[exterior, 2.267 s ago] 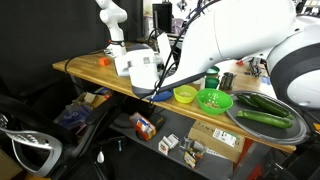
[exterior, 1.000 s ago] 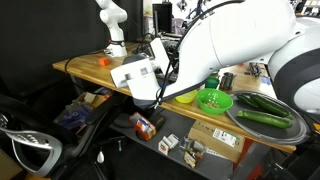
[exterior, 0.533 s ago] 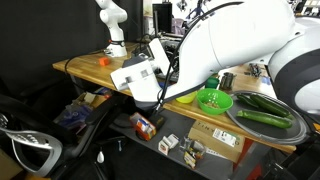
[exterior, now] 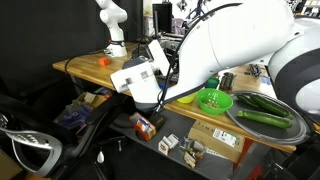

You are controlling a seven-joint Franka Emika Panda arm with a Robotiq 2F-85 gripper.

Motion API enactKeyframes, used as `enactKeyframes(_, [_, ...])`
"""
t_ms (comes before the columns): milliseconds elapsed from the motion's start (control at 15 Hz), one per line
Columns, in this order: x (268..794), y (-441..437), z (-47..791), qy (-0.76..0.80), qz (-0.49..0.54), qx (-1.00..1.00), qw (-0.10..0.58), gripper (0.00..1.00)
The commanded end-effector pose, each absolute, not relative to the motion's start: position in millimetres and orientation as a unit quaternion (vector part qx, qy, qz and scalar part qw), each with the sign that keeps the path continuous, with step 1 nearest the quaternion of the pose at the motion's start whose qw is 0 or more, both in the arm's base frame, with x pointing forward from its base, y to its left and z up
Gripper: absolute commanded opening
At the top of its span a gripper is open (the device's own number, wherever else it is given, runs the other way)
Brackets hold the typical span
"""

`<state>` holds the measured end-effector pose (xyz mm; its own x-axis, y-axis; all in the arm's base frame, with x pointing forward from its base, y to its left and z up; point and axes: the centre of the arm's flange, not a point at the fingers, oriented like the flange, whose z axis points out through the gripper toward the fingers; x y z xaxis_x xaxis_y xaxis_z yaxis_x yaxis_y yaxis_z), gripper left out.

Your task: Pour the contents in the orange bowl into the yellow bowl, place the orange bowl on the dark blue plate

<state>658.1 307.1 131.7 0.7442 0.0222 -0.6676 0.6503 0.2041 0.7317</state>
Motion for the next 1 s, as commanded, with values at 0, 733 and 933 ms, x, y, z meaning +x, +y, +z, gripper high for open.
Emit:
enactKeyframes(0, [715, 344, 100, 0.305, -0.235, 0.591, 0.709, 0.02])
enactKeyframes(733, [710, 346, 79, 0.333, -0.242, 0.565, 0.715, 0.02])
enactKeyframes(933, [708, 347, 74, 0.323, -0.240, 0.548, 0.733, 0.02])
